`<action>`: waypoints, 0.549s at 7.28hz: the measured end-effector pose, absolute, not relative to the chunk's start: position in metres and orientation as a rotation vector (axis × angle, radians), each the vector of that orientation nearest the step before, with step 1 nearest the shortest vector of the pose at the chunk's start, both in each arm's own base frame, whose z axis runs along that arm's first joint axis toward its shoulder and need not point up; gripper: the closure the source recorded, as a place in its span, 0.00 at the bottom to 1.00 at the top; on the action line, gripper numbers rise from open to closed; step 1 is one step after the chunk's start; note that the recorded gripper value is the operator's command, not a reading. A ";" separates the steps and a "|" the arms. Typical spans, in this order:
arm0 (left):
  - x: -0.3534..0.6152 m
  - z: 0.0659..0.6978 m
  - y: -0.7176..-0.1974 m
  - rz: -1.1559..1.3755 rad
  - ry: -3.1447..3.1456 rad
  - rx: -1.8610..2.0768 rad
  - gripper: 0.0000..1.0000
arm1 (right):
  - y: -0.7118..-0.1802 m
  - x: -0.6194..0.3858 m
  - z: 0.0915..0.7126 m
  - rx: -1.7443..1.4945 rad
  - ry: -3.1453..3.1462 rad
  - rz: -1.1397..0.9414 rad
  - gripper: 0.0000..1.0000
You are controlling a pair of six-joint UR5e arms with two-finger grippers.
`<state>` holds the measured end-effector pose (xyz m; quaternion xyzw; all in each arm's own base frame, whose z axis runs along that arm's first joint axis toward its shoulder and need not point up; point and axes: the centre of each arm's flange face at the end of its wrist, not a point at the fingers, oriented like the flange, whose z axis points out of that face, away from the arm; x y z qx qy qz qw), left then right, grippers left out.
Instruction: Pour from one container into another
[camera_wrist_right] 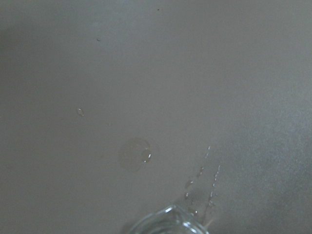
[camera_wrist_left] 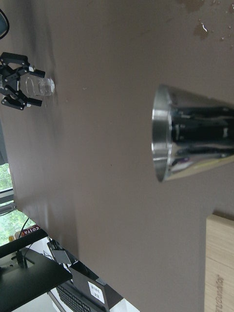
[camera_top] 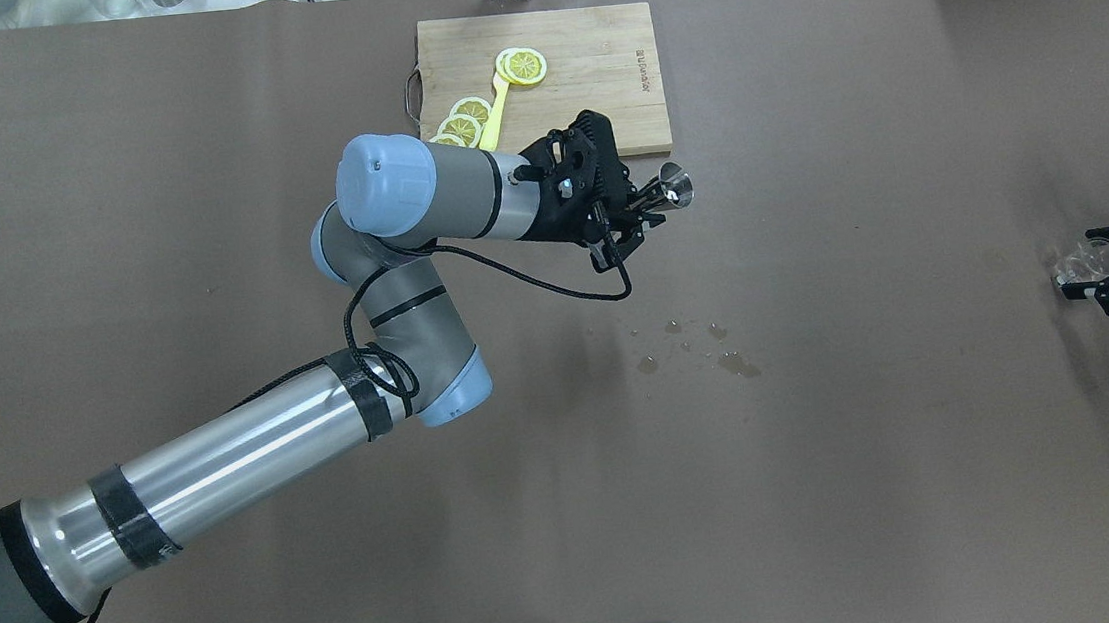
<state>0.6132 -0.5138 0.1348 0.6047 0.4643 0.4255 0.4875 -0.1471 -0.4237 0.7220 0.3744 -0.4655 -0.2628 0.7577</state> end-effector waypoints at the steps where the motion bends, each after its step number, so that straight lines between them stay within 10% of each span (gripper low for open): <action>1: 0.618 0.132 -0.511 1.013 1.166 1.490 1.00 | -0.424 -0.148 0.722 0.815 -1.014 -0.571 0.21; 4: 0.626 0.141 -0.505 0.912 1.271 1.539 1.00 | -0.423 -0.150 0.723 0.813 -1.010 -0.570 0.34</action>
